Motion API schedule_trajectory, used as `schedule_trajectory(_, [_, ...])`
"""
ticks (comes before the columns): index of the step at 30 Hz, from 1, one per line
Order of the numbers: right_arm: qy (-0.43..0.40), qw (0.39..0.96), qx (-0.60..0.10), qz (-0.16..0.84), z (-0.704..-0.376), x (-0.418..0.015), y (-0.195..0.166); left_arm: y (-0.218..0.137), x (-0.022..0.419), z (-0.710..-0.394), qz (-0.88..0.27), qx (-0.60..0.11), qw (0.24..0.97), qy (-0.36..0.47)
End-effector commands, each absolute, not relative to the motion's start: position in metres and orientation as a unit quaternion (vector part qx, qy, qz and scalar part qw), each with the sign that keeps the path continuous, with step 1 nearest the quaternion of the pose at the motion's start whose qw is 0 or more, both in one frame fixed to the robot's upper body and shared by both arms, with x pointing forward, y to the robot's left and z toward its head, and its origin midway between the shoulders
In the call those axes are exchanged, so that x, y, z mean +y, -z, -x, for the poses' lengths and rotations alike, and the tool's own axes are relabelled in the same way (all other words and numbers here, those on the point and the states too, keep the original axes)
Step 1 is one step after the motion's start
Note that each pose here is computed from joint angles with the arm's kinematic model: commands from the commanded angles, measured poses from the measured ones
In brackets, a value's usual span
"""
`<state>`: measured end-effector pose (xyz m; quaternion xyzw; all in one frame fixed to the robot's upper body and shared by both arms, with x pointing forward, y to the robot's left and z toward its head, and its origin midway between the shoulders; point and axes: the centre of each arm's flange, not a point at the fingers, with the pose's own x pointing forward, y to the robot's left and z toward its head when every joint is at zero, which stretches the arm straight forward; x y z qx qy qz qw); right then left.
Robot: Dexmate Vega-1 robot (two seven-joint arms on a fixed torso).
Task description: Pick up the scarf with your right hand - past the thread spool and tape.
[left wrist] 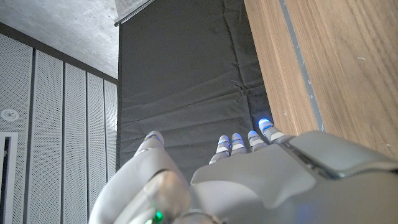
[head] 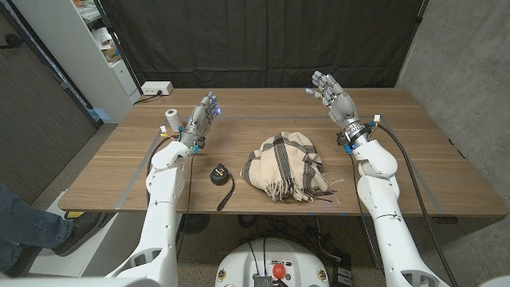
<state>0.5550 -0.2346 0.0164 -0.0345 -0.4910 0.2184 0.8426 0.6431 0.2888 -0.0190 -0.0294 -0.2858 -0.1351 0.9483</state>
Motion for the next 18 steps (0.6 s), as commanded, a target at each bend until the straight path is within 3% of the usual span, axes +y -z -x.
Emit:
schedule_trajectory(1, [-0.204,0.83,-0.515,0.067,-0.5435,-0.2304,-0.017,0.0212,0.286,-0.6443,0.03,-0.284,0.948,0.139])
schedule_trajectory(18, [-0.184,0.812,-0.544,0.106,-0.5341,-0.2228,-0.0147,0.0263,0.285,-0.6468,0.044,-0.277,0.949,0.147])
